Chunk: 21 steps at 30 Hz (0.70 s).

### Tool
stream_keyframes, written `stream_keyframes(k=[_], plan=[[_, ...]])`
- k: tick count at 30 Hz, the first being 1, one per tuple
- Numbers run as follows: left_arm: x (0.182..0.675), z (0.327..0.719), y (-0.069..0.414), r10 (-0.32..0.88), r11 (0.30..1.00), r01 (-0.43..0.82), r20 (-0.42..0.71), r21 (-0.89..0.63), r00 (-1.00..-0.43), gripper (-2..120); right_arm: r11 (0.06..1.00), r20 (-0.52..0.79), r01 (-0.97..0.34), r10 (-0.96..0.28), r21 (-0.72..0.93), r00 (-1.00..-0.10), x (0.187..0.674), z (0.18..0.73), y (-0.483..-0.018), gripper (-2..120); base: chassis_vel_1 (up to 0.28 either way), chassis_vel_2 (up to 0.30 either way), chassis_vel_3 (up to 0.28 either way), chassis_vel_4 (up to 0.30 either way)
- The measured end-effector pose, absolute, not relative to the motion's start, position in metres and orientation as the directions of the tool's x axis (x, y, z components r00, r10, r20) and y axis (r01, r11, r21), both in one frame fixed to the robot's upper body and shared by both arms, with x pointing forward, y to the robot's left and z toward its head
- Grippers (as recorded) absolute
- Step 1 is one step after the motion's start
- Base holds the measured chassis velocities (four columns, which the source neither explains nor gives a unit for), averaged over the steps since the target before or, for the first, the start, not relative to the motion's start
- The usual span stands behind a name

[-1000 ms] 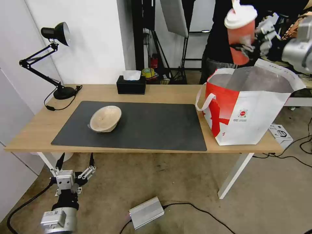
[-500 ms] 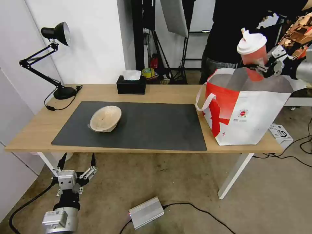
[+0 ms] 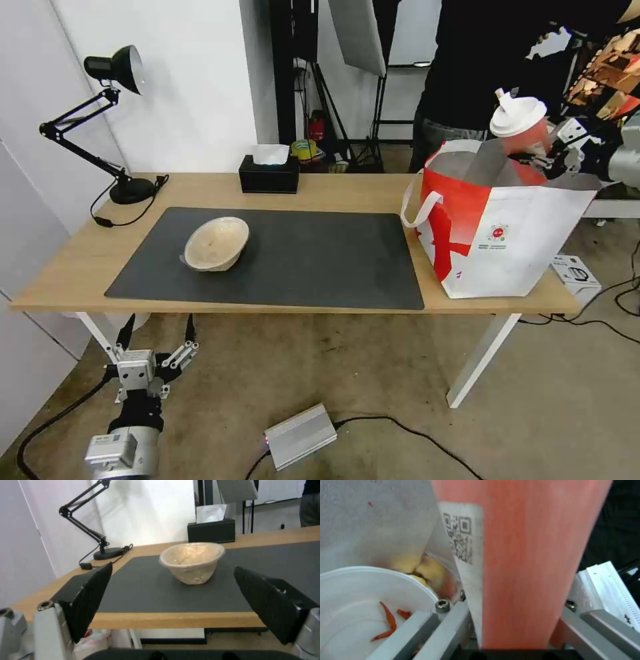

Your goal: Pick up the trash from the table and place it into the takeout bag.

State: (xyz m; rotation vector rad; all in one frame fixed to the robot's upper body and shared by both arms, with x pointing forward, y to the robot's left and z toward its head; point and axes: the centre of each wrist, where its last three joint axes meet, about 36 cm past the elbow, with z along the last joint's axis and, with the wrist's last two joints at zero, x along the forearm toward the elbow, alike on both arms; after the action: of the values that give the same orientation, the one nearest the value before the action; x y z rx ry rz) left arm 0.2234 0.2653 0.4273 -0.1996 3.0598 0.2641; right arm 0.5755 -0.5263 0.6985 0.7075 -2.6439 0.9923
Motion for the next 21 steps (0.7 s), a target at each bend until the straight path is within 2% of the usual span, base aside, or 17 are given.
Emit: stream_keyframes(k=[9,13,14,18,19,21], plan=[[0.223,0.428,0.264,-0.124,0.977,-0.135,-0.078,0.163,-0.989,98,0.620,0.398,-0.555,-0.387,-0.555,-0.832,0.572,0.690,-0.515,8,0.000,0.000,0.000,0.000],[0.224,0.428,0.263,-0.123,0.978,-0.135,-0.078,0.160,-0.989,98,0.607,0.408,-0.570,-0.399,-0.554,-0.821,0.572,0.686,-0.509,26,0.000,0.000,0.000,0.000],[0.224,0.428,0.263,-0.123,0.978,-0.135,-0.078,0.160,-0.989,98,0.607,0.408,-0.570,-0.399,-0.554,-0.821,0.572,0.686,-0.509,26,0.000,0.000,0.000,0.000],[0.224,0.428,0.263,-0.123,0.978,-0.134,-0.079,0.159,-0.989,98,0.603,0.408,-0.573,-0.402,-0.555,-0.819,0.572,0.686,-0.507,44,0.000,0.000,0.000,0.000],[0.224,0.428,0.263,-0.123,0.978,-0.134,-0.079,0.159,-0.989,98,0.603,0.408,-0.573,-0.402,-0.555,-0.819,0.572,0.686,-0.507,44,0.000,0.000,0.000,0.000],[0.224,0.428,0.263,-0.123,0.978,-0.135,-0.080,0.159,-0.989,98,0.603,0.405,-0.571,-0.403,-0.557,-0.821,0.572,0.687,-0.507,53,0.000,0.000,0.000,0.000]])
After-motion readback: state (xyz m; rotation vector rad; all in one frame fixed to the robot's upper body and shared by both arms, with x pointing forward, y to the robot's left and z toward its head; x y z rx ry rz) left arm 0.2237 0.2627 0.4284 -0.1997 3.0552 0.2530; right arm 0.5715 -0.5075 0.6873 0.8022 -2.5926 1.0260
